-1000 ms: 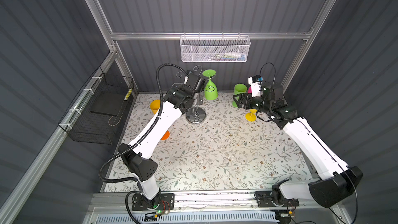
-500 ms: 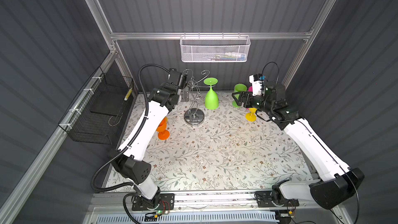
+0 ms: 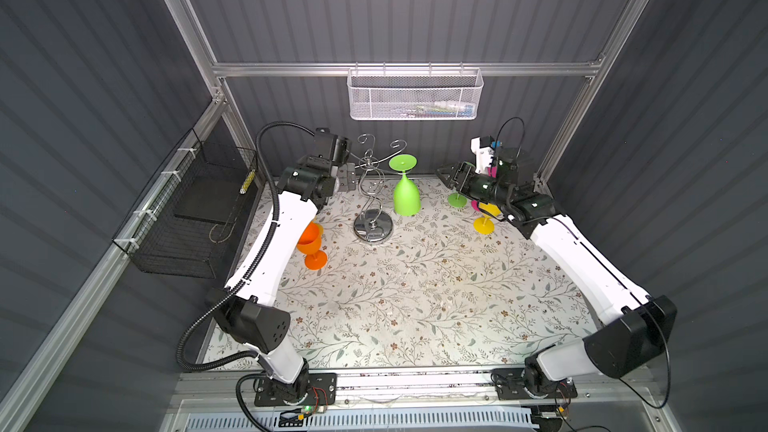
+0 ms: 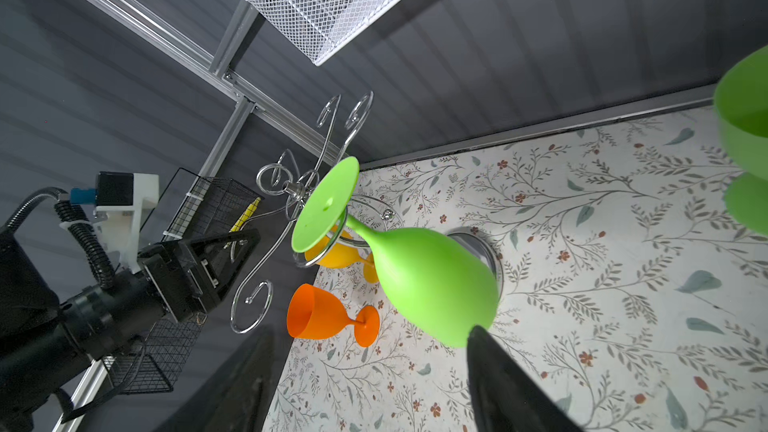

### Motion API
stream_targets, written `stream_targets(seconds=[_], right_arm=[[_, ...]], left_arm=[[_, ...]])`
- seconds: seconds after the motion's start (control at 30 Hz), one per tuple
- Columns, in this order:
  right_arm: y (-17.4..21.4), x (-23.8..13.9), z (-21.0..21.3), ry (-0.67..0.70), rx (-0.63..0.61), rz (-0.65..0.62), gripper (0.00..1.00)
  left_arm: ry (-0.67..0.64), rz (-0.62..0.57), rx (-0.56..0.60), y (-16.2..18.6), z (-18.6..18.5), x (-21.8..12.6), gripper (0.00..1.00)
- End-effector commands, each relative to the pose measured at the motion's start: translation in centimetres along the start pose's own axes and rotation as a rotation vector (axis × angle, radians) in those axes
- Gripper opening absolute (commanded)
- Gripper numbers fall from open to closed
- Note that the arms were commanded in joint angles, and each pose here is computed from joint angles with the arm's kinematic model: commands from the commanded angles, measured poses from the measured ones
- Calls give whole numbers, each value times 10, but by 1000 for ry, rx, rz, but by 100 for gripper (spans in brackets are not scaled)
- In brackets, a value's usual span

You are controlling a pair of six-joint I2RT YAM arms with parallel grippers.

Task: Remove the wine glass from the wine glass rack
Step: 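Close the right gripper on the foot of the hanging lime green glass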

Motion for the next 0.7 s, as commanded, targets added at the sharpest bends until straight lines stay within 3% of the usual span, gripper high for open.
stream_targets(seconds=[0.0,0.27,0.67], right_arm=[[-20,6,16,-83,106,-45,69],[-25,40,18,-174,267,-20,58],[-19,67,11,-148,294,5,45]], left_arm=[[33,-12,-9,-7,1,-1,100],[147,-18,-9,-7,-7,-12,100],[392,-5,39,4,-23,-35,100]])
Point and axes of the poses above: each gripper's point midway between its finger pads, its own x axis out along the fingers, its own z axis along the line the jaws close on, y = z × x, the point moved 5 cm from there along -x, back along the fingers, and after that the axes turned 15 degrees about -x, right-handed, at the moved point
